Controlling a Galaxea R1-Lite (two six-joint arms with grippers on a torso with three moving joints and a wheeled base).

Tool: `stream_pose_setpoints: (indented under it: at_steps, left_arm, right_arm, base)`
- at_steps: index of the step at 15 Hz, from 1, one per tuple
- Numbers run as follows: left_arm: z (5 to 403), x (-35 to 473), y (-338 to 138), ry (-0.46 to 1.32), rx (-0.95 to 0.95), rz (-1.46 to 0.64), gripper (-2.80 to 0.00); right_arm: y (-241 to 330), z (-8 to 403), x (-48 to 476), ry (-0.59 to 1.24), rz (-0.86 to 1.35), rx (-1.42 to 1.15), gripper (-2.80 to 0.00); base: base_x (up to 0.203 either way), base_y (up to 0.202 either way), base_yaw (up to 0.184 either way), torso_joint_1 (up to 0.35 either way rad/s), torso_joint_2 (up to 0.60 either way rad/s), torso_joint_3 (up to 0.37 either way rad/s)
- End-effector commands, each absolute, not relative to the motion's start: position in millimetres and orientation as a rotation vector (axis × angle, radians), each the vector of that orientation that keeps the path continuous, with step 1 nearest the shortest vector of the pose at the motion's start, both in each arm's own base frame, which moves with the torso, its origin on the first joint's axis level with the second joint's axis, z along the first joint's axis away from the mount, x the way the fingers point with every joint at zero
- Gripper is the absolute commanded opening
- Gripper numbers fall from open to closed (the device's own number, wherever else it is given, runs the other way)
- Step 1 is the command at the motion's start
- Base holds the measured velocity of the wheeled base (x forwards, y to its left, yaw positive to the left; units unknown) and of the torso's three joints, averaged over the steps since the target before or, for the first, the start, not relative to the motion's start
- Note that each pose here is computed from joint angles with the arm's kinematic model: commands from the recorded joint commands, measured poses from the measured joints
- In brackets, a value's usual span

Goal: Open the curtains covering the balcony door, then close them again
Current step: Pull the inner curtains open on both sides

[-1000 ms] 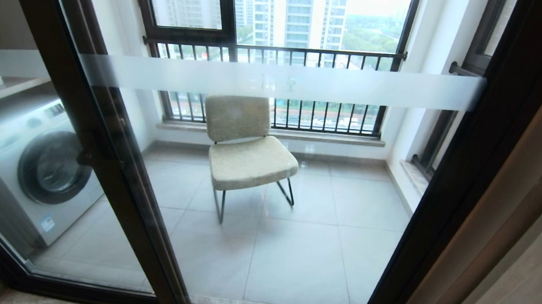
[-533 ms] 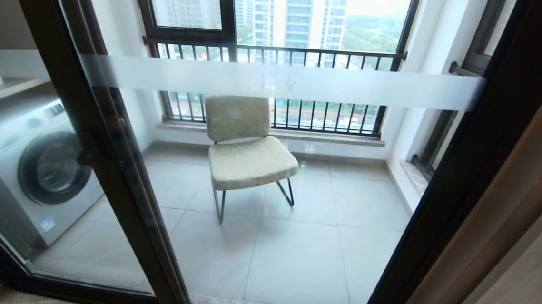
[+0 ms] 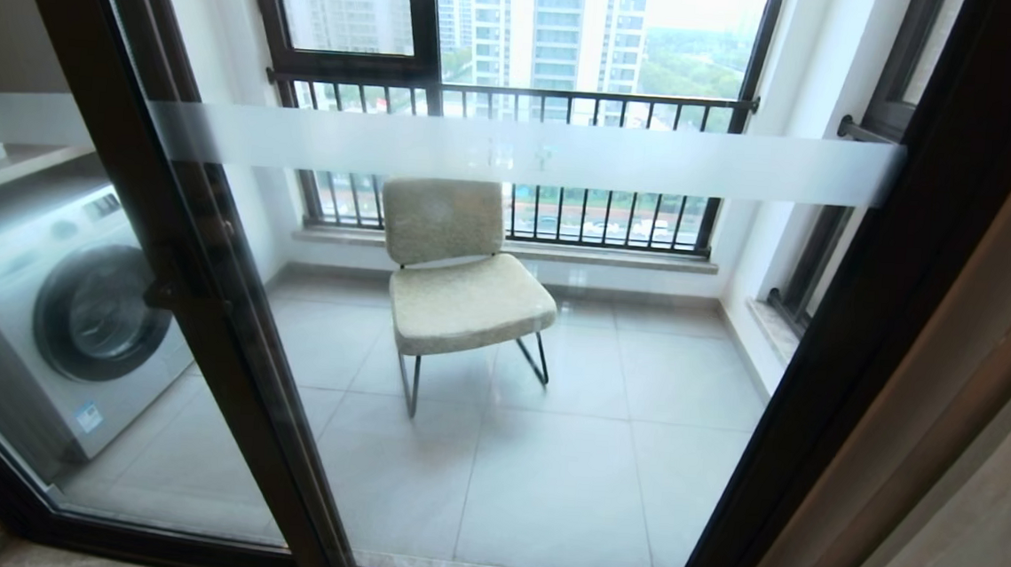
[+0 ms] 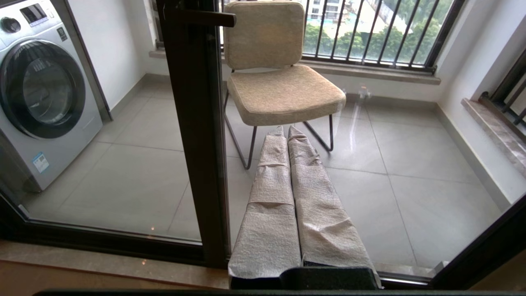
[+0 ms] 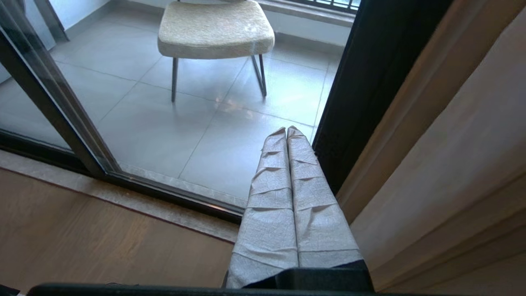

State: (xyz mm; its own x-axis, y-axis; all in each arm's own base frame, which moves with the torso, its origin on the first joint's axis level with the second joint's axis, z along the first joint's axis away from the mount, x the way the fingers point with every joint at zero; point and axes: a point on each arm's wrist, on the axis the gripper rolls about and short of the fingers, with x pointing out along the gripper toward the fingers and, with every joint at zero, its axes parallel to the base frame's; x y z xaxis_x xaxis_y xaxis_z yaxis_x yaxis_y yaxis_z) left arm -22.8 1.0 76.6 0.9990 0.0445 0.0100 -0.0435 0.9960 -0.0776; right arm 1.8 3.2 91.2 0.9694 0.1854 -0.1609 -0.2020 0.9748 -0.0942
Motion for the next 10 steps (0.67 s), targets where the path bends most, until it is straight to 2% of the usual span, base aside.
stream_pose_setpoints:
  at_steps: [1, 7, 10]
  left_arm:
    - [76.6, -22.8, 1.0, -0.012, -0.078, 0.044, -2.8]
    - [76.6, -22.7, 1.0, -0.011, -0.078, 0.046, -2.8]
    - [76.6, -22.7, 1.0, -0.011, -0.078, 0.045, -2.8]
  right_arm:
    - [3.0, 90.6, -1.0, 0.13, 0.178, -0.091, -2.8]
    - [1.1, 78.5, -13.0, 0.121, 0.075, -0.098, -2.8]
    - [1.0, 75.8, -20.1, 0.047, 0.057, -0.097, -2.8]
  base:
    - [0.0, 0.0, 0.0, 0.0, 0.0, 0.0]
    - [0.0, 0.0, 0.0, 0.0, 0.0, 0.0]
    - [0.0, 0.0, 0.0, 0.0, 0.0, 0.0]
